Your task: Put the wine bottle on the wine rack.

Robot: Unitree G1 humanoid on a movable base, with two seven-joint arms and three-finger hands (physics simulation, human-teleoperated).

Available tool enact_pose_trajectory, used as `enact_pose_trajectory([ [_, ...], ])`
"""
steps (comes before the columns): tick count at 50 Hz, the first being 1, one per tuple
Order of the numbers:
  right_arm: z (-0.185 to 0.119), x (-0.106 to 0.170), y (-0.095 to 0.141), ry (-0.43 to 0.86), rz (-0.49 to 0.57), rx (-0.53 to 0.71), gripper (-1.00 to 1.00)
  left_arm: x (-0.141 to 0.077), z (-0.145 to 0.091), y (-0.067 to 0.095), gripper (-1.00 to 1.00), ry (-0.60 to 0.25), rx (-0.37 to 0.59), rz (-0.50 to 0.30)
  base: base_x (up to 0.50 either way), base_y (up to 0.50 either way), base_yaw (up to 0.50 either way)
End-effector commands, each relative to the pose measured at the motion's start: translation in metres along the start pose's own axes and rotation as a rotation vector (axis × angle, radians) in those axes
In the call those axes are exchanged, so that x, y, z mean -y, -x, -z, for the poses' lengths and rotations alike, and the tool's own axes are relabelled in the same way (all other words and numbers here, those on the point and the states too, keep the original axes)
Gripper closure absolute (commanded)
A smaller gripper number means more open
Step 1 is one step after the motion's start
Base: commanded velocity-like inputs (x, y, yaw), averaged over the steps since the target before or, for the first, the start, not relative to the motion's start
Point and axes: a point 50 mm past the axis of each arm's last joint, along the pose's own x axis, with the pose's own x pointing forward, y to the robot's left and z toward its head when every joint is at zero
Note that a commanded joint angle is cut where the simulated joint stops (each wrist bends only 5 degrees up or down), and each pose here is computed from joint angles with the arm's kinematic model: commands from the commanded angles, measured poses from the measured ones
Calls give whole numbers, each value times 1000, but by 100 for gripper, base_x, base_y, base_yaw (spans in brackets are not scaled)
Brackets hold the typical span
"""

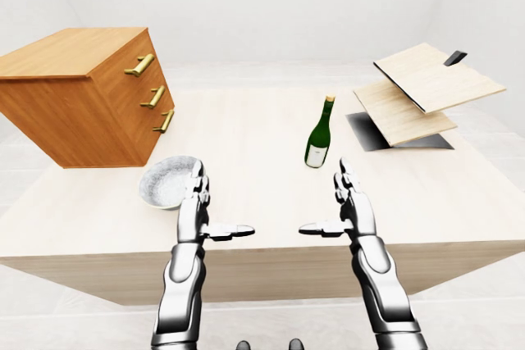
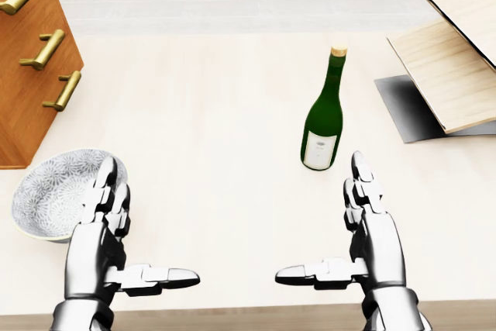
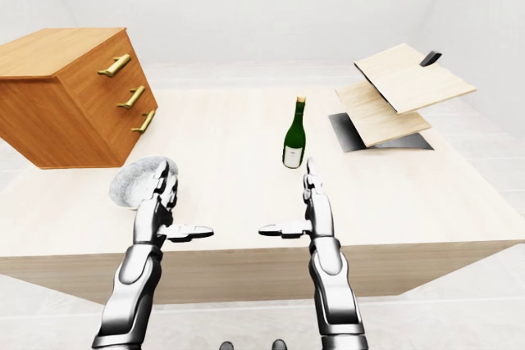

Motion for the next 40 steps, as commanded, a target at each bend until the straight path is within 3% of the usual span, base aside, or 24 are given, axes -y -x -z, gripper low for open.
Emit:
enact_pose_trajectory([
  [1,-12,6,0,5,-5,31,-100,-6,-7,-1,-100,-64,0,21,0,0,0],
  [6,-20,7,2,7,-8,53,-100,-6,-17,2,-100,-91,10,1,0,0,0],
  [32,-90,16,22,17,0,354,-100,0,-97,40,-100,-150,354,13,0,0,0],
  [35,-101,20,27,-23,1,411,-100,0,-108,45,-100,-159,404,14,0,0,0],
  [36,-107,22,29,-78,-5,442,-100,2,-112,48,-100,-142,419,52,0,0,0],
  [40,-102,24,28,-74,5,420,-100,2,-114,48,-100,-134,432,47,0,0,0],
])
